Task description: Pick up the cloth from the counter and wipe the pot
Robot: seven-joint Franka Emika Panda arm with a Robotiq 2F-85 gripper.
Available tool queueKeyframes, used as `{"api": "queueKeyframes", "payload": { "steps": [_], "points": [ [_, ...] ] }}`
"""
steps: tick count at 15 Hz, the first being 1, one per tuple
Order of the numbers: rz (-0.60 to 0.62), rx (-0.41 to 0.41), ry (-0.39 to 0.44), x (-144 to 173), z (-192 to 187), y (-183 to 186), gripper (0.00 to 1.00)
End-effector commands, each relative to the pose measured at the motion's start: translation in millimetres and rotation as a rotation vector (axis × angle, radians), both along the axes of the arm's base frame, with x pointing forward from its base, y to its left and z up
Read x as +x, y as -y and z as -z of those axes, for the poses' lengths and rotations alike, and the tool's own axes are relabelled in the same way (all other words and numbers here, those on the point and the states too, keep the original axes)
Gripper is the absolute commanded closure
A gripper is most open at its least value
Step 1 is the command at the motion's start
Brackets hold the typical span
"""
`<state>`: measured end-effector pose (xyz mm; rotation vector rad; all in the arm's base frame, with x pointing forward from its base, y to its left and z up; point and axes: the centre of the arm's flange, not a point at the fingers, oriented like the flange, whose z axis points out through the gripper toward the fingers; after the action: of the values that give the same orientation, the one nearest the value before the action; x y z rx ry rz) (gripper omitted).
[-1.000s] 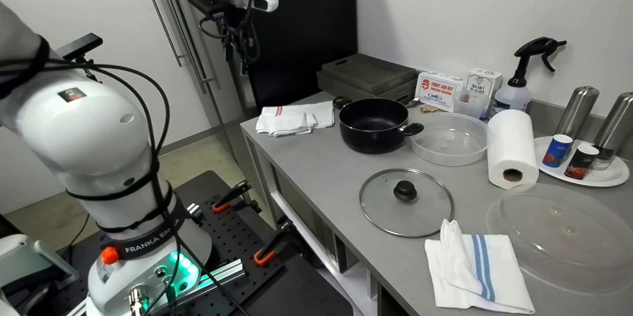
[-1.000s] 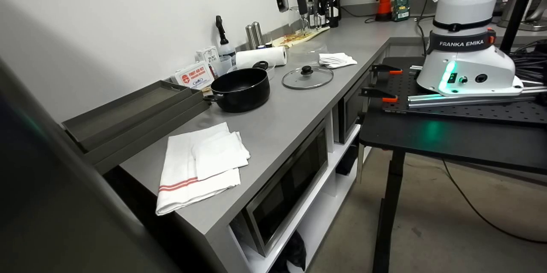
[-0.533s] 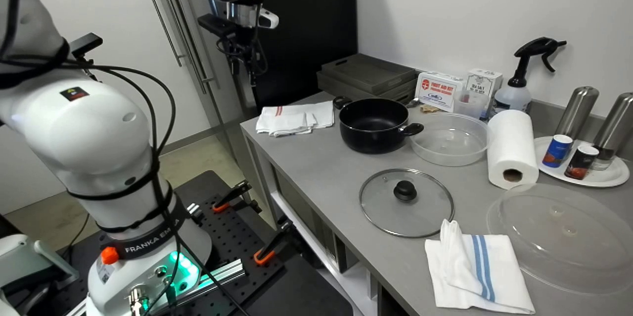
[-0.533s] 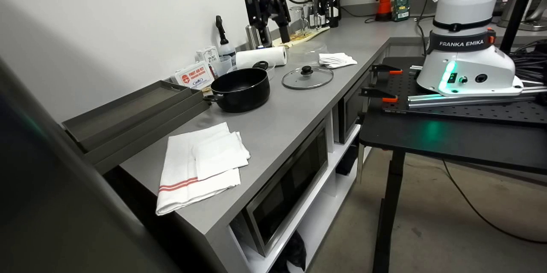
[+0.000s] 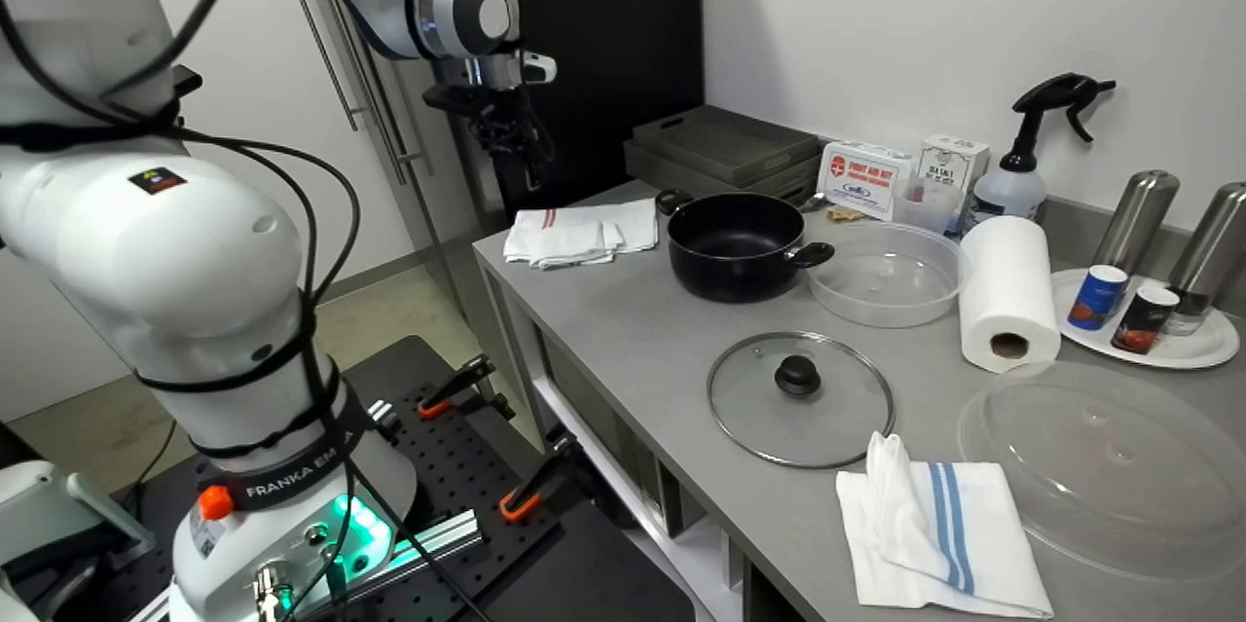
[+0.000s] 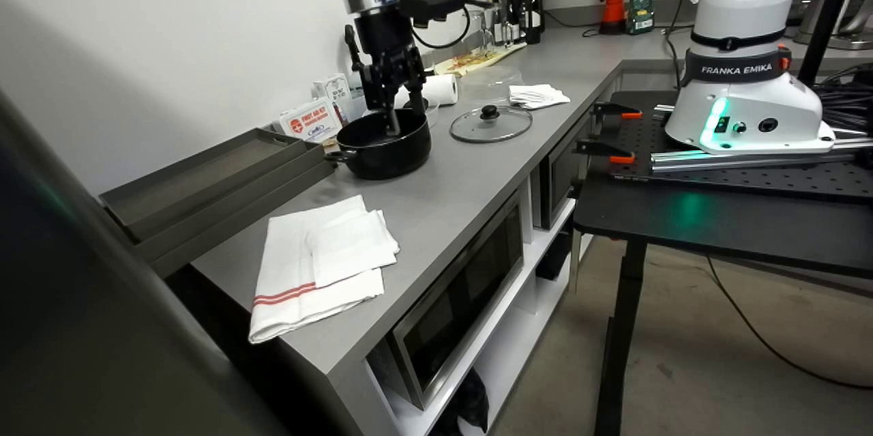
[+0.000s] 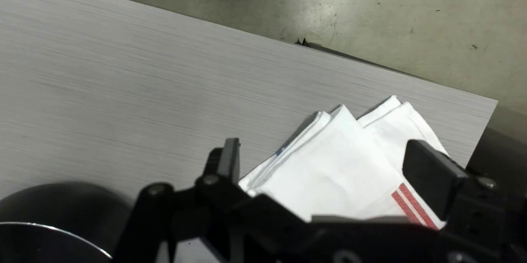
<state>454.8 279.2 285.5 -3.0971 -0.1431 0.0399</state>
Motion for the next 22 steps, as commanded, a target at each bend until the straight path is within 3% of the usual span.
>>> {"api": "queueKeyframes", "payload": {
  "steps": [1, 12, 19, 22],
  "points": [
    [0.007, -0.029, 0.03, 40, 35, -32, 0.0],
    [0.096, -0.035, 0.017, 117, 136, -44, 0.0],
    [0.122, -0.041, 0.018, 139, 185, -35, 0.0],
    [0.126, 0.021, -0.018, 140, 192, -30, 0.0]
  ]
}}
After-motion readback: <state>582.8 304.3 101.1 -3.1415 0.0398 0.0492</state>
